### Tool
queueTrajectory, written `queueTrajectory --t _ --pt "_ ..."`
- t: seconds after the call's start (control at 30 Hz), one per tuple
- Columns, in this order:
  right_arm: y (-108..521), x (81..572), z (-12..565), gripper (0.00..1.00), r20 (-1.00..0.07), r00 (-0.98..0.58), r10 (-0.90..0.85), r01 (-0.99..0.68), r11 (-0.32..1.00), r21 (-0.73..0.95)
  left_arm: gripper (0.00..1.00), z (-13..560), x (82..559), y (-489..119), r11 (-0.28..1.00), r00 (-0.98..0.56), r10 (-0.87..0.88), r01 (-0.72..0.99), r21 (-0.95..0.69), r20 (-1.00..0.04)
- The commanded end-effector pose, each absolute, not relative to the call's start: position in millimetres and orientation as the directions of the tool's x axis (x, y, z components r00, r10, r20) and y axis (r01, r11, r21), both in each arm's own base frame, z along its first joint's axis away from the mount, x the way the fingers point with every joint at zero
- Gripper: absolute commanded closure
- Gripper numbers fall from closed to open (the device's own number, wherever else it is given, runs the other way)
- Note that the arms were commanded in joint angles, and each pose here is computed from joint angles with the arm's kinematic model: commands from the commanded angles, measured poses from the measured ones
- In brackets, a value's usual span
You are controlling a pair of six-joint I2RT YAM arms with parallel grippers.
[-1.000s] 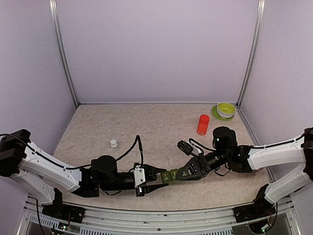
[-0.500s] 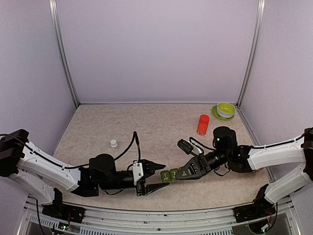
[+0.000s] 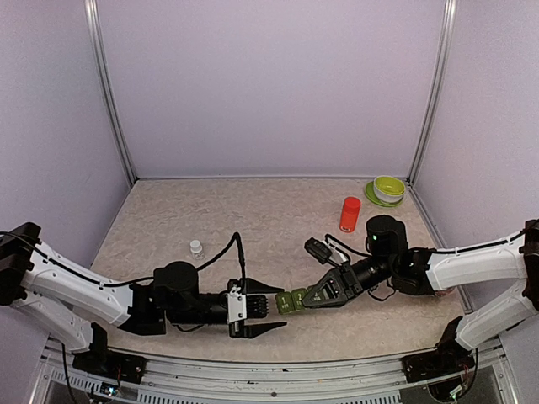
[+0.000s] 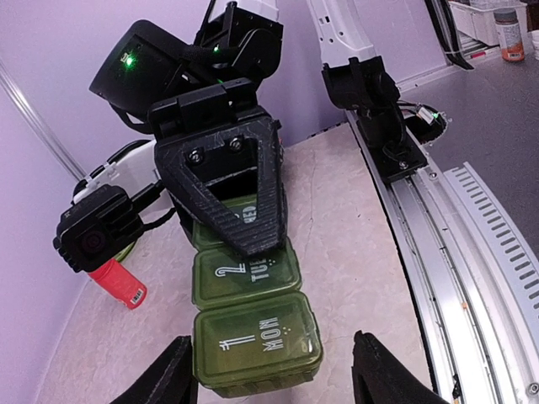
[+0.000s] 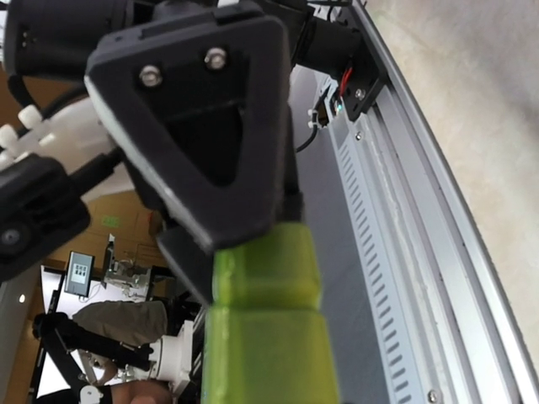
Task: Sort the pills into containers
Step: Open the lid of the pill container in the compartment.
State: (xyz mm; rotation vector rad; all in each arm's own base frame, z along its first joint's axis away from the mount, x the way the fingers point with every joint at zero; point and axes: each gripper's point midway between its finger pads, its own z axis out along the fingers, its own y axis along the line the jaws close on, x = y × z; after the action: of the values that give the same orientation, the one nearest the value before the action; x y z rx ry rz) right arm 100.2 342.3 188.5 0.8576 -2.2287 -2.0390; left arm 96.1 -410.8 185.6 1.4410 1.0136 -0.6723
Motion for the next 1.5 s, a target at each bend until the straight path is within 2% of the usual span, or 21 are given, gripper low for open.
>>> queueTrajectory --t 0.0,0.4,0.57,0.67,0.8,0.83,0.9,1.13,1.4,1.47 --pt "344.2 98.0 201.6 0.83 -0.392 -0.829 -0.398 -0.413 -0.035 0.910 0.41 192.1 92.9 -411.7 0.024 0.477 0.178 0.872 0.488 -0.861" --pt "343.9 97.8 197.3 0.83 -0.382 -0.832 -0.402 -0.407 -0.026 0.913 0.53 202.2 95.2 -411.7 0.052 0.452 0.135 0.885 0.462 -0.882" --pt "345.2 98.7 198.2 0.84 -0.381 -0.832 -0.403 -0.405 -0.029 0.914 0.64 203.1 97.3 -416.2 0.062 0.431 0.129 0.896 0.441 -0.893" --pt "345.4 98.6 197.1 0.84 -0.379 -0.832 -0.406 -0.403 -0.026 0.915 0.77 203.2 98.2 -416.8 0.071 0.421 0.124 0.899 0.432 -0.898" --pt "345.2 98.9 193.8 0.84 -0.370 -0.835 -0.408 -0.397 -0.020 0.917 0.79 206.4 99.5 -415.8 0.084 0.411 0.115 0.903 0.421 -0.904" --pt "345.3 98.5 193.2 0.84 -0.369 -0.834 -0.409 -0.397 -0.020 0.918 0.77 208.0 100.4 -415.6 0.094 0.403 0.111 0.906 0.414 -0.908" --pt "345.3 98.3 192.3 0.84 -0.369 -0.834 -0.411 -0.396 -0.021 0.918 0.63 210.3 103.7 -414.9 0.117 0.392 0.109 0.908 0.403 -0.914" --pt "346.0 98.5 191.7 0.84 -0.376 -0.830 -0.412 -0.402 -0.026 0.915 0.46 212.1 107.6 -413.7 0.144 0.372 0.110 0.912 0.385 -0.922" --pt "344.8 98.8 188.8 0.84 -0.380 -0.831 -0.407 -0.409 -0.017 0.912 0.33 219.8 110.6 -414.9 0.166 0.347 0.093 0.919 0.358 -0.933" --pt "344.5 98.8 188.2 0.84 -0.378 -0.831 -0.408 -0.409 -0.013 0.913 0.33 220.5 113.6 -415.5 0.181 0.339 0.095 0.919 0.351 -0.936"
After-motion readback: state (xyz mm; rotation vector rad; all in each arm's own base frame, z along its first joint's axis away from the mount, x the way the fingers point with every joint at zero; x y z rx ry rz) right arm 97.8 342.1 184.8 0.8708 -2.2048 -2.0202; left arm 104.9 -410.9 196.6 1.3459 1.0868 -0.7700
